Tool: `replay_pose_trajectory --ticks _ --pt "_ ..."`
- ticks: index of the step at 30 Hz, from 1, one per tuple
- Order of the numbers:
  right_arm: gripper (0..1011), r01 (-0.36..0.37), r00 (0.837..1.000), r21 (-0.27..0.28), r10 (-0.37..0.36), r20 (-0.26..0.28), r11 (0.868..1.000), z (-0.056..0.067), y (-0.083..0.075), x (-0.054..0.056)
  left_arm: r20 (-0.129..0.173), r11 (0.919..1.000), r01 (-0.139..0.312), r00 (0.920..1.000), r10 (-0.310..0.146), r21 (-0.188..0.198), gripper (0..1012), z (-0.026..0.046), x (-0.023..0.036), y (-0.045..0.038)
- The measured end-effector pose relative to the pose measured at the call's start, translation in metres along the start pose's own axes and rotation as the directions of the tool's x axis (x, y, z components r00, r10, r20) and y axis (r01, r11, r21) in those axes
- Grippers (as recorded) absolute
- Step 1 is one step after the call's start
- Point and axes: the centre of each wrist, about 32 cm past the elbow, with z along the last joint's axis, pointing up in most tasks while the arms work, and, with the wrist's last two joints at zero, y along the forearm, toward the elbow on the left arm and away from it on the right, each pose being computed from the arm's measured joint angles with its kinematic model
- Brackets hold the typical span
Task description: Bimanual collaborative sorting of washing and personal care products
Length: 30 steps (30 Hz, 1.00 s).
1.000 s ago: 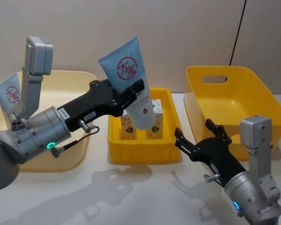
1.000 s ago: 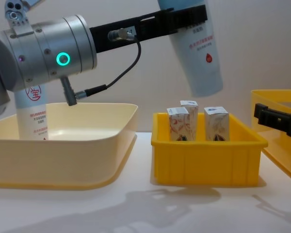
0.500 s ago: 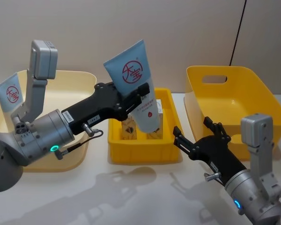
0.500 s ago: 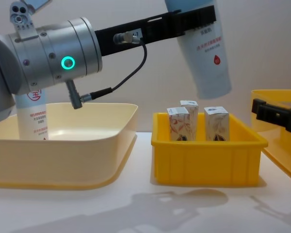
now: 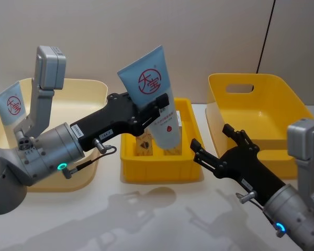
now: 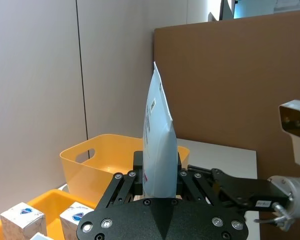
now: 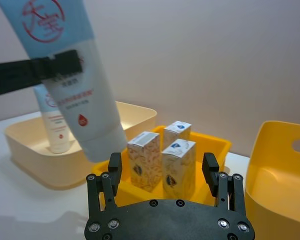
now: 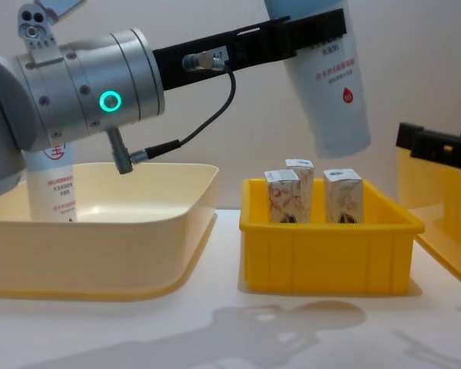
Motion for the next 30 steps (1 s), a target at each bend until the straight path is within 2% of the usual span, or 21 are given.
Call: replay_pose_trajectory --ticks 7,10,15,23,30 --pt "1001 -0.086 0.996 0.011 0.086 -0.023 0.996 0.010 -0.011 0.009 0.000 1.0000 0.001 1.0000 -0.001 -0.001 295 -0.0003 -0.0001 -0.0001" --pt "1001 -0.136 0.990 0.017 0.137 -0.034 0.991 0.017 -0.018 0.015 0.000 1.0000 0.002 1.0000 -0.002 -0.001 296 -0.0003 -0.0001 -0.0002" --pt "1001 -0.179 0.983 0.023 0.180 -0.045 0.984 0.025 -0.024 0.020 0.000 1.0000 0.003 1.0000 -0.003 -0.001 295 -0.0005 -0.0003 -0.0003" --pt "1001 -0.175 0.983 0.026 0.176 -0.049 0.984 0.034 -0.022 0.020 0.000 1.0000 0.004 1.0000 -0.004 -0.001 295 -0.0006 -0.0004 -0.0003" --pt "1001 -0.146 0.988 0.023 0.147 -0.044 0.989 0.042 -0.006 0.012 0.000 1.0000 0.004 1.0000 -0.004 -0.001 296 -0.0006 -0.0004 -0.0004"
